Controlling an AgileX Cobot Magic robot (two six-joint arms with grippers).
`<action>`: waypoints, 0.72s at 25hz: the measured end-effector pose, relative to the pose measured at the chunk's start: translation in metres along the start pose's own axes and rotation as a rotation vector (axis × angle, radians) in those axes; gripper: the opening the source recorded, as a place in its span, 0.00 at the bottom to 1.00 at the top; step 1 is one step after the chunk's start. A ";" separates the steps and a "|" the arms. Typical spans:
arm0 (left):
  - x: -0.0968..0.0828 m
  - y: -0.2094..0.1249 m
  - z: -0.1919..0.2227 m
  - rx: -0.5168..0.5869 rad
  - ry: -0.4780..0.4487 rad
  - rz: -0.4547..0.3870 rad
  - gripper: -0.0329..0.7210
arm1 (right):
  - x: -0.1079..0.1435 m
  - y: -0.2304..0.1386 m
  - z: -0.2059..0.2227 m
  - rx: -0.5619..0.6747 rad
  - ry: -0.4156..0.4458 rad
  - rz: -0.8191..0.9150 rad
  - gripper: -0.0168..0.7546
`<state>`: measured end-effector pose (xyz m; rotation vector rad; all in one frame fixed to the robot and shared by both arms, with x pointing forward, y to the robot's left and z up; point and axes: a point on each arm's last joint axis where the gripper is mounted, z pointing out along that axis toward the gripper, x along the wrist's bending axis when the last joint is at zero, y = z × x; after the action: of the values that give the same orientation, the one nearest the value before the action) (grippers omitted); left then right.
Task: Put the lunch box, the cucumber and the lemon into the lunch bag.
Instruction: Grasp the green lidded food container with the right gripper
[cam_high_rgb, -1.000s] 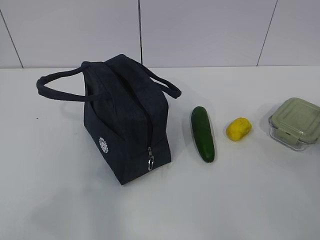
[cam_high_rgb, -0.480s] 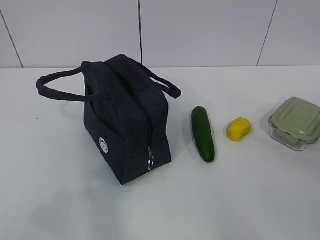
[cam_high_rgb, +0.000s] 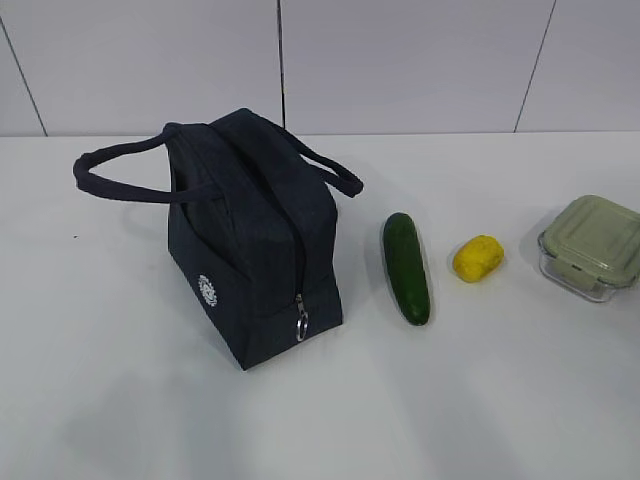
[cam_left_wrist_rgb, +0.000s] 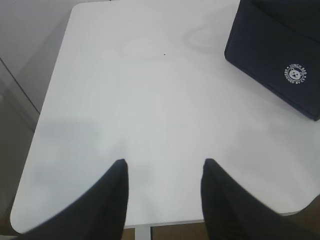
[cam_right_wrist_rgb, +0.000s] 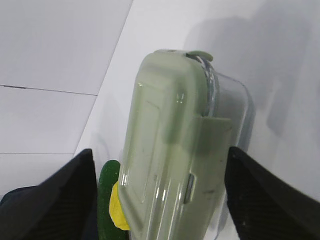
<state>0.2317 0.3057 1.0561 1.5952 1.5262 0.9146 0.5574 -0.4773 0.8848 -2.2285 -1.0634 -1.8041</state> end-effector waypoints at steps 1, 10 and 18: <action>0.000 0.000 0.000 0.000 0.000 0.000 0.50 | 0.000 0.002 0.000 -0.002 0.001 0.000 0.80; 0.000 0.000 0.000 0.000 0.000 0.000 0.50 | -0.013 -0.003 0.020 0.071 0.001 0.054 0.79; 0.000 0.000 0.000 0.000 0.000 0.000 0.50 | -0.009 -0.005 0.033 0.106 0.014 0.029 0.79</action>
<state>0.2317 0.3057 1.0561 1.5952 1.5262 0.9146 0.5818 -0.4626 0.8648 -2.1558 -1.0907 -1.7079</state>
